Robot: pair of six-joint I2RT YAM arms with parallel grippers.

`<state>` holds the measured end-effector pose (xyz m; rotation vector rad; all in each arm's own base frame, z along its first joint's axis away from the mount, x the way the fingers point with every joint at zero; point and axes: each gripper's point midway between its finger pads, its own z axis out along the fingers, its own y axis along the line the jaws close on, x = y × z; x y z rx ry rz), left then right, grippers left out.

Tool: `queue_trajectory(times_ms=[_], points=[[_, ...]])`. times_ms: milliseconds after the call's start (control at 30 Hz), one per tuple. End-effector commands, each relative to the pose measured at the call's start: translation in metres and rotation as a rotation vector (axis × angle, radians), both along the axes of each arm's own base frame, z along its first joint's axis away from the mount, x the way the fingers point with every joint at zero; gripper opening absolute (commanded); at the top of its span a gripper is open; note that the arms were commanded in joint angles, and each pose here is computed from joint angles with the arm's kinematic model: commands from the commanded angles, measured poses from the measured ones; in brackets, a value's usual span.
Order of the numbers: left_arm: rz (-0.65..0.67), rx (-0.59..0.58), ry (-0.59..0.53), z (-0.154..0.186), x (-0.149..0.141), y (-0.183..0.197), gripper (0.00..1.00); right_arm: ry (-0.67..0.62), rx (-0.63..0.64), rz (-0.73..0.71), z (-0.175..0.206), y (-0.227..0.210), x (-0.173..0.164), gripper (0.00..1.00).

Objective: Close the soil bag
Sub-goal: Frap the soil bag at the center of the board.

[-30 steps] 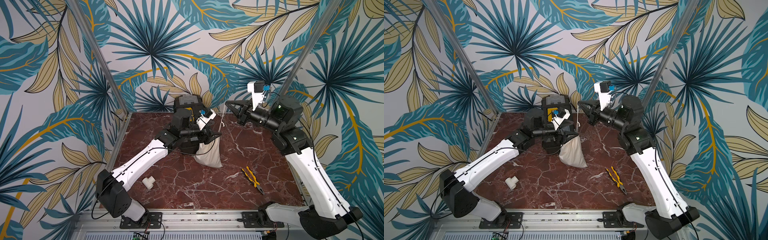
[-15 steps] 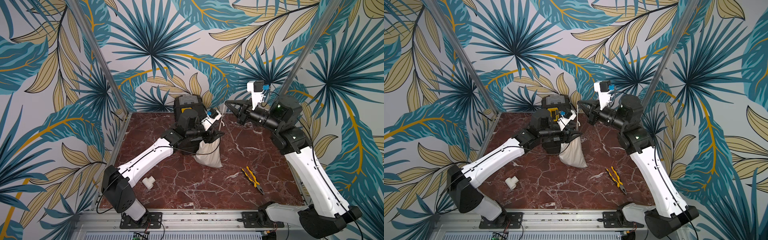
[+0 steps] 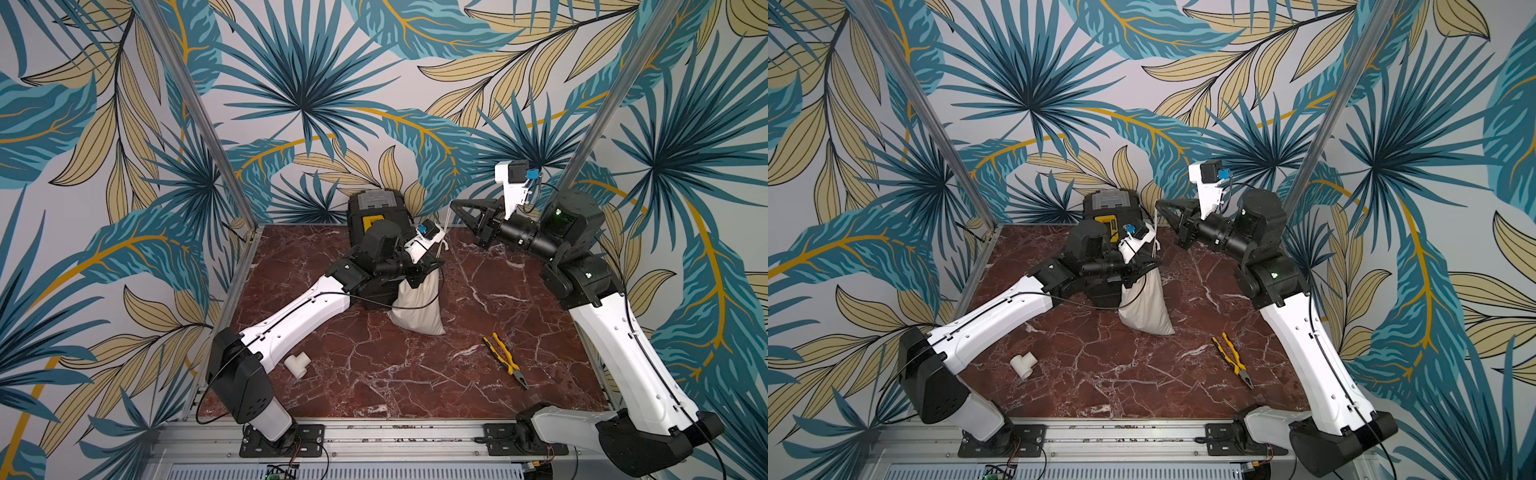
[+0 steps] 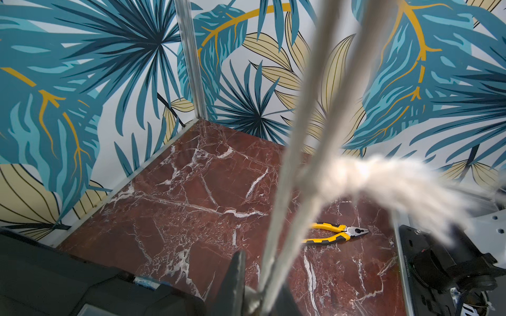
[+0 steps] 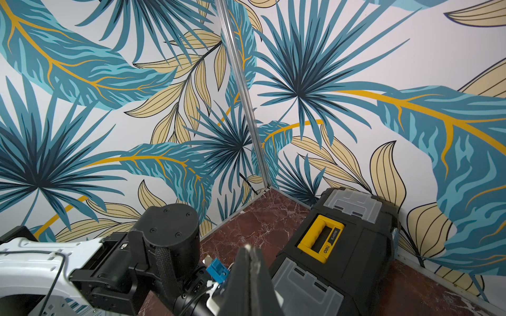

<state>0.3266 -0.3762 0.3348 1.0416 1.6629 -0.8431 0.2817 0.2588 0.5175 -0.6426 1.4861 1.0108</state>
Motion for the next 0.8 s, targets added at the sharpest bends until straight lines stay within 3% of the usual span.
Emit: queue_trajectory(times_ms=[0,133,367,767], points=[[-0.001,0.051,-0.003,-0.005,-0.004,0.002,0.17,-0.097,0.06,-0.009,0.035,-0.007,-0.008,0.0],[0.018,0.103,-0.005,-0.015,-0.003,0.005,0.16,-0.106,0.066,-0.011,0.04,-0.007,-0.009,0.0],[0.097,0.165,-0.032,-0.022,0.005,0.018,0.0,-0.119,0.072,-0.046,0.047,-0.012,-0.007,0.0],[0.054,0.228,0.025,-0.054,-0.007,0.022,0.04,-0.212,0.131,-0.127,0.095,-0.032,-0.015,0.0]])
